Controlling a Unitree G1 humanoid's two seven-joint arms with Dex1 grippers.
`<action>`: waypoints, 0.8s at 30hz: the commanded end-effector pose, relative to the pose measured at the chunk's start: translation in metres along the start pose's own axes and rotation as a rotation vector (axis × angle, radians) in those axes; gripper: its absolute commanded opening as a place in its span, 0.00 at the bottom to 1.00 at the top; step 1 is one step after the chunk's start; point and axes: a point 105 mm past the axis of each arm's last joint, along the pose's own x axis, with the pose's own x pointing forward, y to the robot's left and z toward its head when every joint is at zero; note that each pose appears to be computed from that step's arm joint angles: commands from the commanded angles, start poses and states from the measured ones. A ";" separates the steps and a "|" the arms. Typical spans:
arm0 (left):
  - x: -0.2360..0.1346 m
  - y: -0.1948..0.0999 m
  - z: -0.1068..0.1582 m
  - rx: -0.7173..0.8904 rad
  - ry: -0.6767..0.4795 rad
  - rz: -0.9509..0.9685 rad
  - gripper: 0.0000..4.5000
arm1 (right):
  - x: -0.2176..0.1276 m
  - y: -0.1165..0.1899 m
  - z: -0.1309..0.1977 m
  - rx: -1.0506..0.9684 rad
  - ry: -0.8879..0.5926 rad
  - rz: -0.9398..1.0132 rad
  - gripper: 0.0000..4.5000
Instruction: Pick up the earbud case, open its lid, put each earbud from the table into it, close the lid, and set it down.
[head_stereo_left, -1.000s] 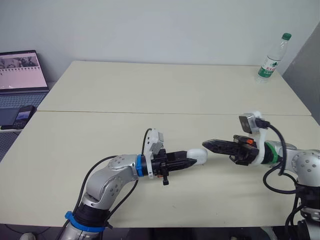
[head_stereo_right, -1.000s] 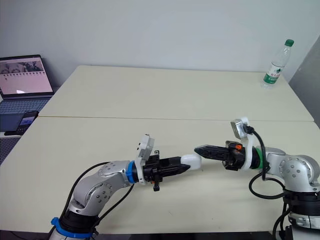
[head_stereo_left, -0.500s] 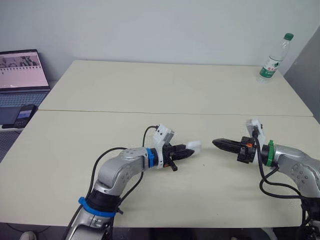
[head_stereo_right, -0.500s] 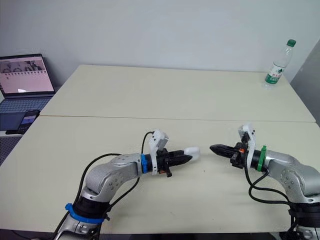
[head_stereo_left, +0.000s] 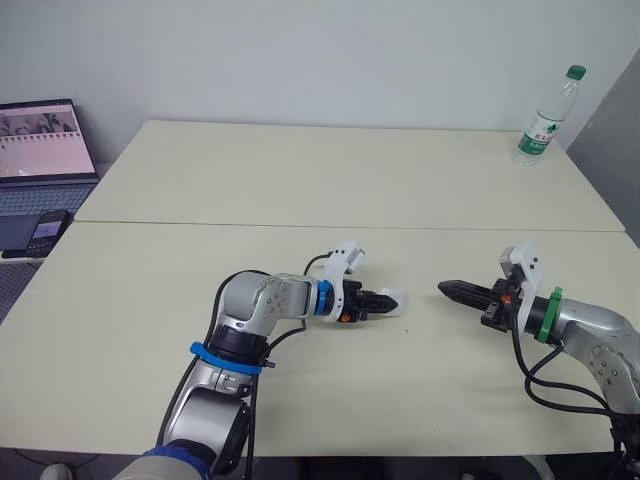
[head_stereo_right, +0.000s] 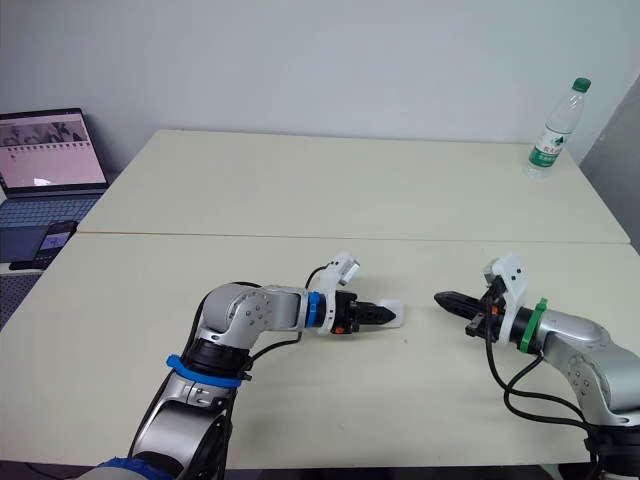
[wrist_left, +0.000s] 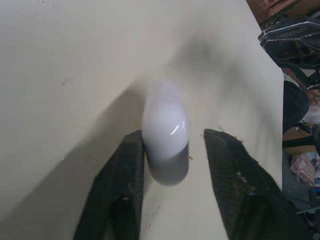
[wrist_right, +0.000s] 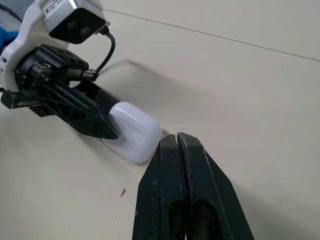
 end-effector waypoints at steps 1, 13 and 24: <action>-0.007 -0.013 0.013 0.039 -0.056 -0.064 0.66 | -0.004 0.003 0.017 -0.070 -0.054 -0.012 0.00; -0.073 -0.013 -0.031 0.347 -0.054 -0.063 0.99 | -0.011 -0.010 -0.005 -0.191 -0.081 -0.078 0.00; -0.121 0.022 -0.064 0.683 -0.239 0.189 1.00 | -0.040 -0.013 -0.049 -0.254 -0.014 -0.028 0.45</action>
